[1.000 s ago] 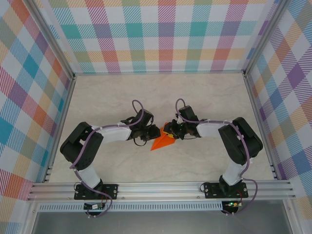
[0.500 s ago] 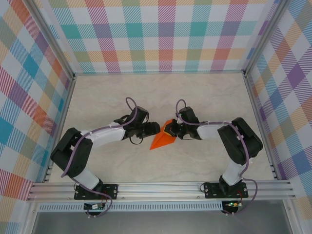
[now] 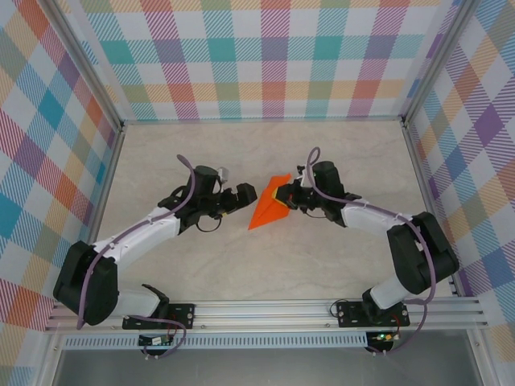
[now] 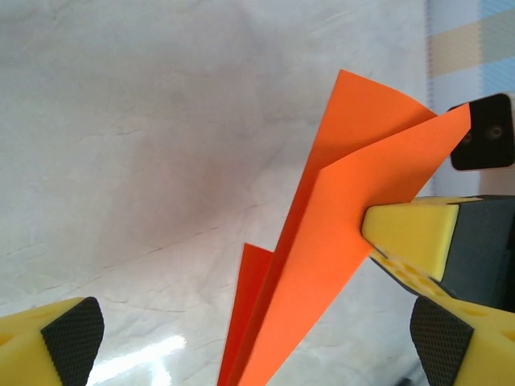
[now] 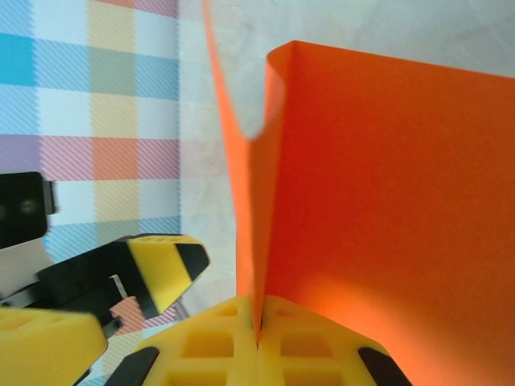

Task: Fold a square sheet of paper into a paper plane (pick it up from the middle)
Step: Pick up the paper from the center of the table, then turn over the paper at the center of the table.

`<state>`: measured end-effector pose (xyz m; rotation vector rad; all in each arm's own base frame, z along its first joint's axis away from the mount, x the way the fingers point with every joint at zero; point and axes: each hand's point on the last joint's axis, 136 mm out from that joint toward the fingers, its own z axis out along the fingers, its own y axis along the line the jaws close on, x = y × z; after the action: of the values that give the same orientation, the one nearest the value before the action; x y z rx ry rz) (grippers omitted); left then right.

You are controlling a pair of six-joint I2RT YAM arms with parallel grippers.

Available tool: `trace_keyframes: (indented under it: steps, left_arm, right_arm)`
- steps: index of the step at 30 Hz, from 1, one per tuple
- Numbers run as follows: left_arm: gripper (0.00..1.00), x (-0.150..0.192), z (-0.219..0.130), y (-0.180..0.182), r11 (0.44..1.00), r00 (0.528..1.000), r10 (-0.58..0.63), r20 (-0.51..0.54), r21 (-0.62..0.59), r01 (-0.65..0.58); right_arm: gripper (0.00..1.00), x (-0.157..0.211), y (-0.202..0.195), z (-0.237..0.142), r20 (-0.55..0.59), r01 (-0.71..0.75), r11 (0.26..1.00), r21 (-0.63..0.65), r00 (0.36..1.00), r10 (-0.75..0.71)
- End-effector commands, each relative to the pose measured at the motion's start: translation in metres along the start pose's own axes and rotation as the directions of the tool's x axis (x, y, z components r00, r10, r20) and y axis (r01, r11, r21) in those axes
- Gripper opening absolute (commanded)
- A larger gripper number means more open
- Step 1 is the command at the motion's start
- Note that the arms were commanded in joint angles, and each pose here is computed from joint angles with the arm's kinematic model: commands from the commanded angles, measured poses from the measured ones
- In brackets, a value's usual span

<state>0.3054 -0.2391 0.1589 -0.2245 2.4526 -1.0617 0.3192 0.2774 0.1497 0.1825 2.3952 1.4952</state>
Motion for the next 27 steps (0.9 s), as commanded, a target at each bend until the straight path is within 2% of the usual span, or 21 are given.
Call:
trace_keyframes:
  steps: [1, 8, 14, 20, 27]
  left_arm:
    - [1.0, 0.002, -0.01, -0.027, 0.985, 0.996, -0.061, -0.06, 0.157, 0.07]
    - [1.0, -0.001, -0.016, -0.073, 0.918, 0.984, -0.115, -0.134, 0.365, 0.157]
    - [0.97, -0.009, -0.023, -0.1, 0.851, 0.981, -0.127, -0.143, 0.493, 0.182]
    - [0.76, -0.01, -0.021, -0.121, 0.803, 0.983, -0.104, -0.152, 0.57, 0.173]
    - [0.53, -0.01, -0.017, -0.119, 0.811, 0.984, -0.105, -0.141, 0.561, 0.167]
  right_arm:
    - [0.02, -0.01, 0.054, -0.02, -0.026, 0.082, 0.982, -0.171, 0.996, -0.087]
    - [0.03, -0.027, 0.104, -0.04, -0.035, 0.106, 0.944, -0.312, 0.992, -0.123]
    - [0.03, -0.023, 0.118, -0.039, -0.109, 0.067, 0.922, -0.381, 0.987, -0.117]
    - [0.04, -0.011, 0.113, -0.036, -0.172, 0.038, 0.92, -0.39, 0.979, -0.113]
    - [0.05, -0.004, 0.107, -0.037, -0.195, 0.036, 0.924, -0.38, 0.974, -0.118]
